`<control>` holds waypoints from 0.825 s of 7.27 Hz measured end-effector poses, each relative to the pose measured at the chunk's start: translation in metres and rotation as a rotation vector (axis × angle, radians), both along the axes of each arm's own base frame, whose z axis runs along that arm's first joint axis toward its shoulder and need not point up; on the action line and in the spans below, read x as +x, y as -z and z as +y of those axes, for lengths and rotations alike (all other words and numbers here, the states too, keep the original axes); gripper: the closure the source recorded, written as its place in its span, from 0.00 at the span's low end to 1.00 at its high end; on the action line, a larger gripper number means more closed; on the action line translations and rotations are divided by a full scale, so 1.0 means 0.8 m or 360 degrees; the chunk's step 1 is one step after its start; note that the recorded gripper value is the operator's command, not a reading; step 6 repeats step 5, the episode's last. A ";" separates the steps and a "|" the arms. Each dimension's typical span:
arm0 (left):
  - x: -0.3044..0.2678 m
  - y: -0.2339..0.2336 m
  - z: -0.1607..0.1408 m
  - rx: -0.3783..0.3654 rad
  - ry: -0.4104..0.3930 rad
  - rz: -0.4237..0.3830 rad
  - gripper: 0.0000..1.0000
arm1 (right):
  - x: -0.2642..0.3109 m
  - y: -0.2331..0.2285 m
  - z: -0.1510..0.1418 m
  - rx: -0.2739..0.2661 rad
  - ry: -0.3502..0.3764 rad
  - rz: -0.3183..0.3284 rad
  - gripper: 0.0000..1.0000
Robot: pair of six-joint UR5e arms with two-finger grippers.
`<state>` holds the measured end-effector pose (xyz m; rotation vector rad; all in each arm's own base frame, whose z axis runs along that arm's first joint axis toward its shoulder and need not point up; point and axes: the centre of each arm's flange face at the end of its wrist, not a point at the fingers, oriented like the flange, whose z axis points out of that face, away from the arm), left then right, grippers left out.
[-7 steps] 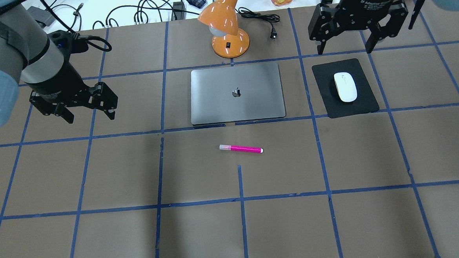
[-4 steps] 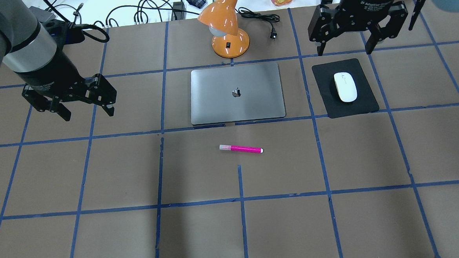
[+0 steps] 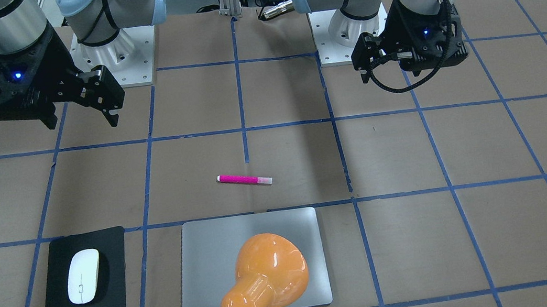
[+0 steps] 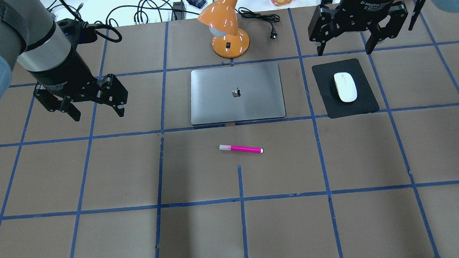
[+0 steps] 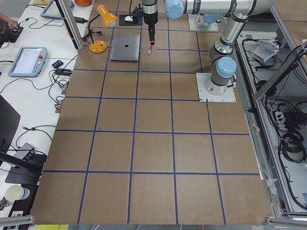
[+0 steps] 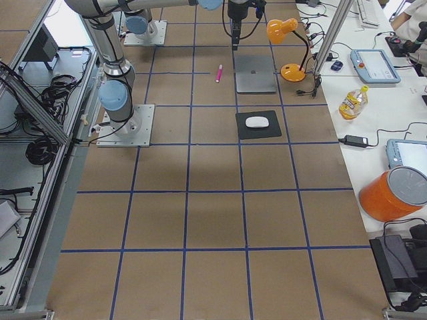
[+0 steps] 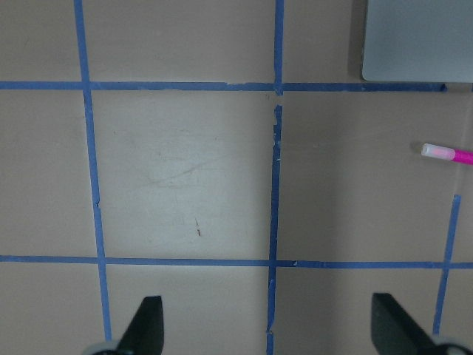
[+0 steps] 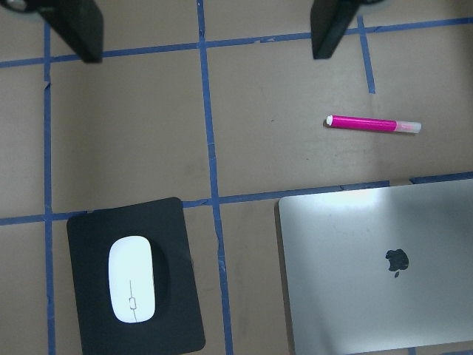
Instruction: Place pen and mouse around notebook
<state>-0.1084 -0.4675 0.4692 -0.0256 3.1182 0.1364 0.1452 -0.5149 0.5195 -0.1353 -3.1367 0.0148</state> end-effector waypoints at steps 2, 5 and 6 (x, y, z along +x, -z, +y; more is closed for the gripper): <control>0.001 0.001 0.000 0.0001 0.0001 -0.0004 0.00 | 0.000 0.001 -0.001 0.0002 0.0000 -0.0001 0.00; 0.002 0.006 0.001 0.0010 0.0002 -0.0005 0.00 | 0.000 0.000 -0.001 0.0000 0.0001 -0.0002 0.00; 0.002 0.006 0.001 0.0010 0.0002 -0.0005 0.00 | 0.000 0.000 -0.001 0.0000 0.0001 -0.0002 0.00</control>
